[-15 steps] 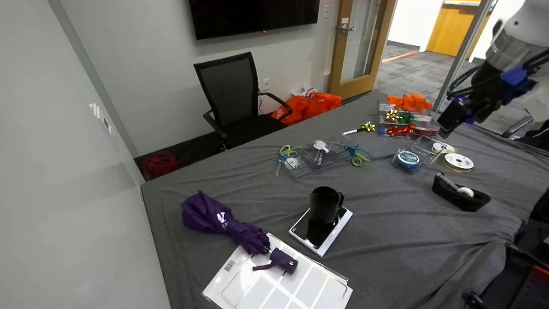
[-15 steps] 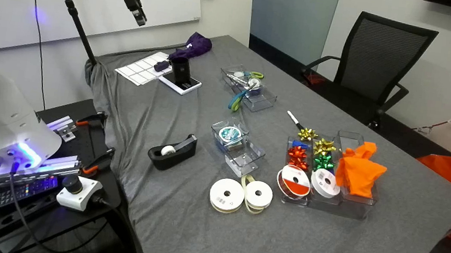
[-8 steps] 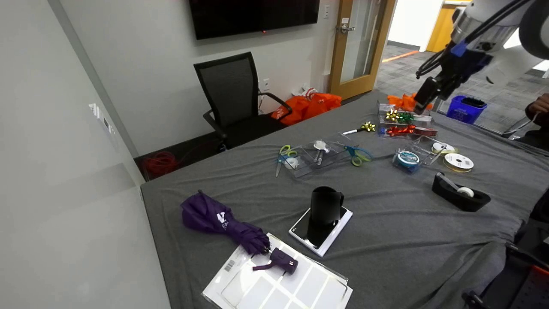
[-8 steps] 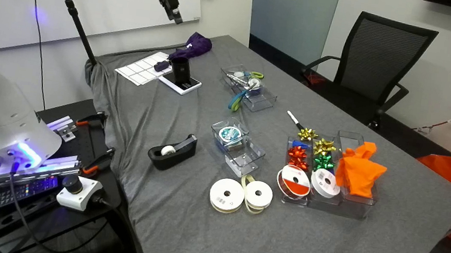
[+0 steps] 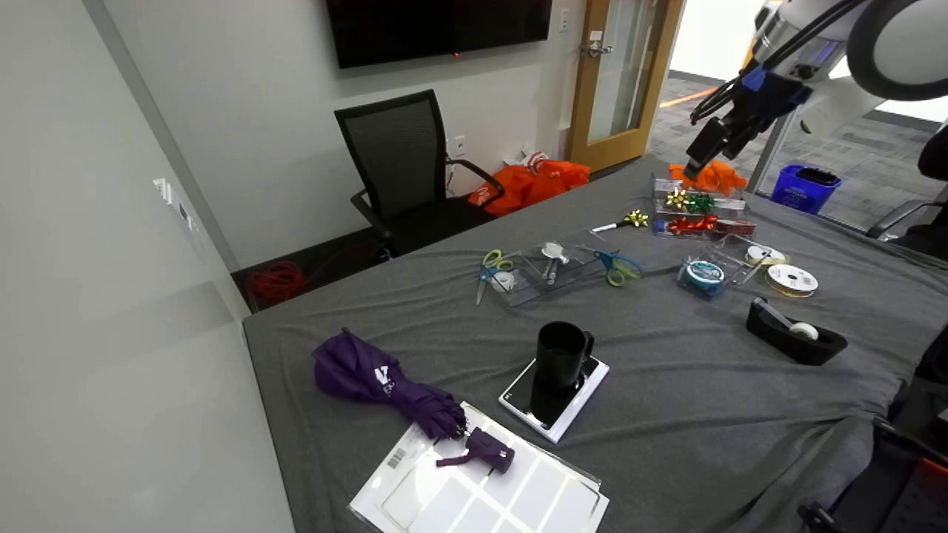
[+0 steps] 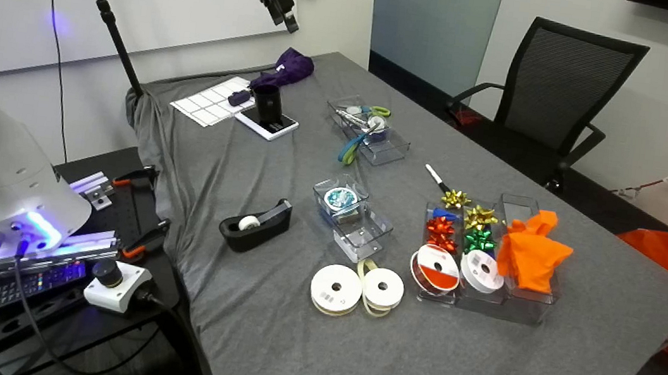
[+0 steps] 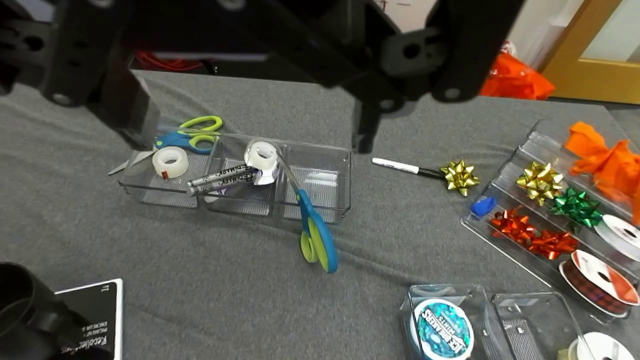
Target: Put the scissors on the clear container
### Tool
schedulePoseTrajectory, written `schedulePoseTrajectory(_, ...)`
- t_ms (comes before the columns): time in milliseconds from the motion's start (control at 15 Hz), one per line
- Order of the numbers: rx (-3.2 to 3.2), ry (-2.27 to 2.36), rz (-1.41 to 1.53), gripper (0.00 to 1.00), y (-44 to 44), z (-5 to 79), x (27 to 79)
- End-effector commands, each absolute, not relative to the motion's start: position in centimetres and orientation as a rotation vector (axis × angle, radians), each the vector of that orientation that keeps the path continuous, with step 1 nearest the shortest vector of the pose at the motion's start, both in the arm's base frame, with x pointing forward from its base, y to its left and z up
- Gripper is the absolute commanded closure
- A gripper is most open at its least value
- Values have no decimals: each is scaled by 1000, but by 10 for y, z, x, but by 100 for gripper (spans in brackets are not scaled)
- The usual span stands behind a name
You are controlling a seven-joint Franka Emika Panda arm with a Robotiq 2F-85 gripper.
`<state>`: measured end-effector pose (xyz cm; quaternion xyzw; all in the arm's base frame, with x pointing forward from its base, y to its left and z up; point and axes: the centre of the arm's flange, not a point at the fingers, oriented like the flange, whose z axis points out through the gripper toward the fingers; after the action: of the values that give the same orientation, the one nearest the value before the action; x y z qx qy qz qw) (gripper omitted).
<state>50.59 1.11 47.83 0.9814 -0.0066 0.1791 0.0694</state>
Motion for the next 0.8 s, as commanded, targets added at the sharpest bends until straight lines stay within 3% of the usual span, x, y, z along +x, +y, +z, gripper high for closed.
schedulePoseTrajectory(0, 2954, -20, 541, 0, 11, 479, 506)
schedulePoseTrajectory(733, 3089, 84, 559, 0, -60, 412, 586)
